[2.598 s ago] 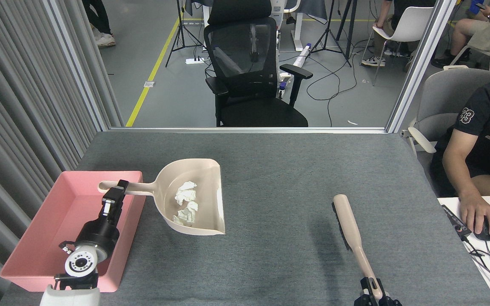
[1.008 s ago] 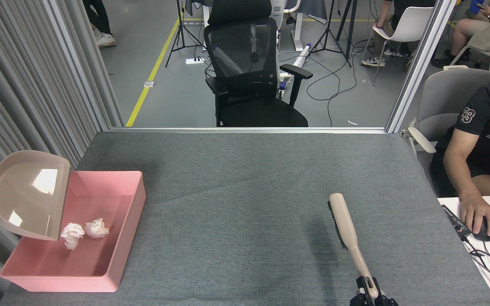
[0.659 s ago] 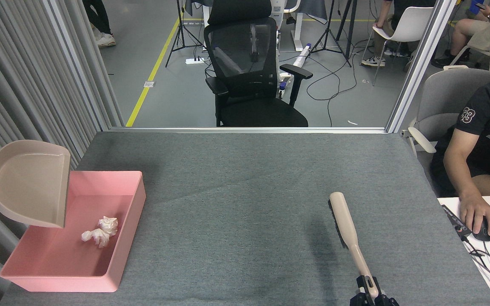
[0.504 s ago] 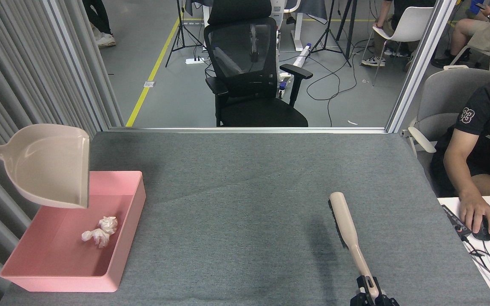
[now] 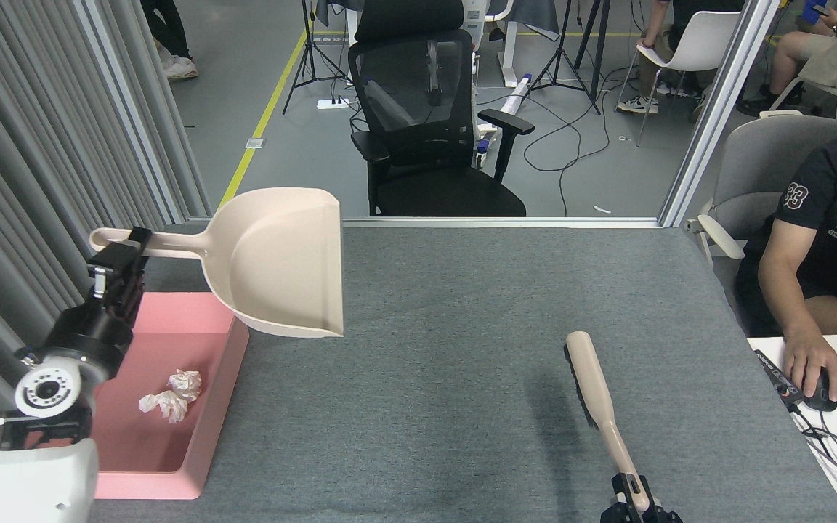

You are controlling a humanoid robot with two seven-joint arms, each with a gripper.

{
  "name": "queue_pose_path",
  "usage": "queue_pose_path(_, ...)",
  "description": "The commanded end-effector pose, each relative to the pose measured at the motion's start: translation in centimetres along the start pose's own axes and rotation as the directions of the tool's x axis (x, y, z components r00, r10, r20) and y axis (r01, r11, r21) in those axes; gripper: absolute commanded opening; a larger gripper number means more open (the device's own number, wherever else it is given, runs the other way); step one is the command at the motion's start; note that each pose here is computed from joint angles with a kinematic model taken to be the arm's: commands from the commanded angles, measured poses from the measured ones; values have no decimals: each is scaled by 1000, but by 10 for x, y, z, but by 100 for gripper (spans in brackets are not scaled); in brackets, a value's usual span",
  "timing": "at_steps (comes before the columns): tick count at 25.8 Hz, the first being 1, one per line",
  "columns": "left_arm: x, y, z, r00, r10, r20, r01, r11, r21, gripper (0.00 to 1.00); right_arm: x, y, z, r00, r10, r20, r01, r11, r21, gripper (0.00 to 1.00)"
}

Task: Sweep and dump garbage into bin
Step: 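Bring the empty dustpan back and lower it onto the table with the left gripper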

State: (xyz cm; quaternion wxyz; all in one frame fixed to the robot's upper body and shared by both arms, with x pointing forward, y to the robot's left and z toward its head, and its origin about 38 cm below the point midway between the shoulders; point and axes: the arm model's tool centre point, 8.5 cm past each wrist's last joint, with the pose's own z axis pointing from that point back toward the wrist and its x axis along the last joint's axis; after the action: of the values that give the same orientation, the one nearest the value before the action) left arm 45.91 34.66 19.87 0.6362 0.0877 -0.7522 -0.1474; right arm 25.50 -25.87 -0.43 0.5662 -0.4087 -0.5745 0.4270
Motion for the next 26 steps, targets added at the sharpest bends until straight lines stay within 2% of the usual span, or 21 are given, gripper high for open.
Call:
queue_pose_path(1,-3,-74,0,999,44,-15,-45,999,-22,8,0,0,0,1000,1,-3,-1,1000,3,11)
queue_pose_path(5,-16,-149,11,999,15,-51,-19,997,-73,8,-1,0,0,1000,2,-7,-2,1000,2,11)
queue_pose_path(7,-27,-169,16,998,-14,-53,9,996,-94,8,-1,1,1,1000,4,-9,-4,1000,4,11)
queue_pose_path(11,-47,-177,19,996,-27,-85,21,997,-70,8,-2,0,1,1000,1,-14,-1,1000,3,11)
queue_pose_path(17,-81,-200,26,990,-5,-138,-9,995,-100,8,-1,1,0,1000,3,-24,-3,1000,2,11)
queue_pose_path(22,-99,-209,32,976,147,-159,-161,984,-76,8,-2,1,1,1000,5,-25,-5,1000,4,11)
queue_pose_path(26,-108,-215,30,977,143,-160,-158,984,-87,8,-1,1,0,1000,6,-22,-6,1000,4,11)
